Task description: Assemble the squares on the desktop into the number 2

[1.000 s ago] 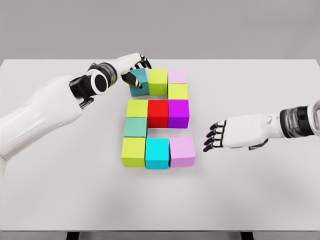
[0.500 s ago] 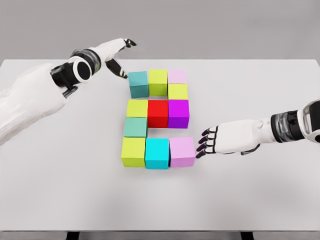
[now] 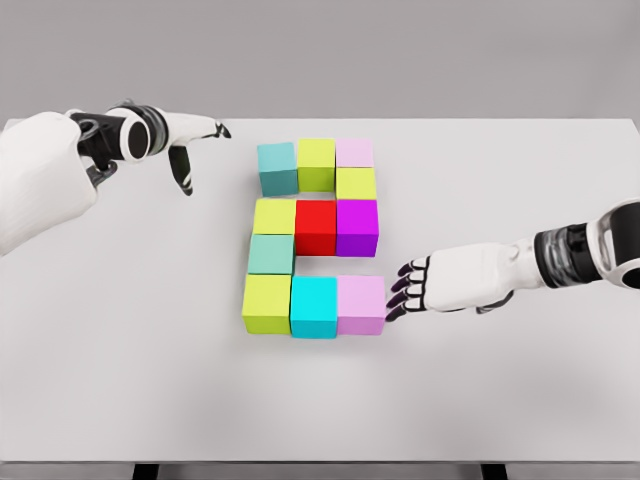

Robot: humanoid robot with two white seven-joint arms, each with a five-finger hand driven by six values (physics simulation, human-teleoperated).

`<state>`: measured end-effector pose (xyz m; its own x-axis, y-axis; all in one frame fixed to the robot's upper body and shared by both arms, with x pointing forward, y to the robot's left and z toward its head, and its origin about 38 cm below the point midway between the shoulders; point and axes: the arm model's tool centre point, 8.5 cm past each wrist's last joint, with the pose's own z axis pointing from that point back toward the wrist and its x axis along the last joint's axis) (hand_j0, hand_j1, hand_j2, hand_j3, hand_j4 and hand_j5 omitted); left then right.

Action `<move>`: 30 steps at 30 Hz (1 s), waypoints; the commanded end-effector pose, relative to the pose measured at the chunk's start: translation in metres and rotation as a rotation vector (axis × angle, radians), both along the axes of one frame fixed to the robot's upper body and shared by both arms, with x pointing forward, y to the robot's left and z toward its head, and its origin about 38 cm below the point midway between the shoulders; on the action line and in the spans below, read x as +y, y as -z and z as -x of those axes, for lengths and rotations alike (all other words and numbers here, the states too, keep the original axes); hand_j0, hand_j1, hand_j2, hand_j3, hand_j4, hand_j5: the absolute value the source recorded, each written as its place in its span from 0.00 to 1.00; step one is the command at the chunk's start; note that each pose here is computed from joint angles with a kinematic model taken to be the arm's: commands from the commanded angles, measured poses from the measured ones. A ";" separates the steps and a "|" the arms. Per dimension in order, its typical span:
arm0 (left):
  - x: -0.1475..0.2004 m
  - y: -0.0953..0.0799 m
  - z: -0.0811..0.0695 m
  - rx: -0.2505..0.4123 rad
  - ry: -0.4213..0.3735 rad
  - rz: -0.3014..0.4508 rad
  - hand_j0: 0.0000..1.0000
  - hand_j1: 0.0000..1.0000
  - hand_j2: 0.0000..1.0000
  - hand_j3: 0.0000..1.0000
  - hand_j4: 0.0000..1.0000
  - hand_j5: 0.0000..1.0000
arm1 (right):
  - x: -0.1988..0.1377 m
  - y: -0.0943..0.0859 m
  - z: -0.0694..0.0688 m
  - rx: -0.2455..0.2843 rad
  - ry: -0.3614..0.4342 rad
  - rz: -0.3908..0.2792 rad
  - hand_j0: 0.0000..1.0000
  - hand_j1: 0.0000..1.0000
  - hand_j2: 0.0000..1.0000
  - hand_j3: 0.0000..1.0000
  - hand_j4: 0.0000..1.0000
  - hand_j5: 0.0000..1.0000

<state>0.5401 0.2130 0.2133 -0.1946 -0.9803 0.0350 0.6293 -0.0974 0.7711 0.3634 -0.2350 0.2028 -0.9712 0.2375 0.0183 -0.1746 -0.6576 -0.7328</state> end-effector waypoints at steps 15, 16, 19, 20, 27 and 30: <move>-0.028 0.010 0.004 0.033 0.073 -0.013 1.00 1.00 1.00 1.00 1.00 1.00 | -0.098 -0.044 -0.077 0.011 0.433 -0.209 1.00 1.00 1.00 1.00 1.00 1.00; -0.029 0.010 0.004 0.034 0.076 -0.013 1.00 1.00 1.00 1.00 1.00 1.00 | -0.098 -0.045 -0.077 0.011 0.434 -0.211 1.00 1.00 1.00 1.00 1.00 1.00; -0.035 0.012 0.005 0.037 0.086 -0.008 1.00 1.00 1.00 1.00 1.00 1.00 | -0.098 -0.045 -0.077 0.010 0.434 -0.210 1.00 1.00 1.00 1.00 1.00 1.00; -0.036 0.012 0.005 0.037 0.089 -0.007 1.00 1.00 1.00 1.00 1.00 1.00 | -0.098 -0.045 -0.077 0.010 0.434 -0.210 1.00 1.00 1.00 1.00 1.00 1.00; -0.040 0.012 0.005 0.038 0.093 -0.004 1.00 1.00 1.00 1.00 1.00 1.00 | -0.097 -0.045 -0.077 0.011 0.433 -0.212 1.00 1.00 1.00 1.00 1.00 1.00; -0.039 0.014 0.003 0.042 0.081 -0.005 1.00 1.00 1.00 1.00 1.00 1.00 | -0.096 -0.044 -0.078 0.011 0.431 -0.213 1.00 1.00 1.00 1.00 1.00 1.00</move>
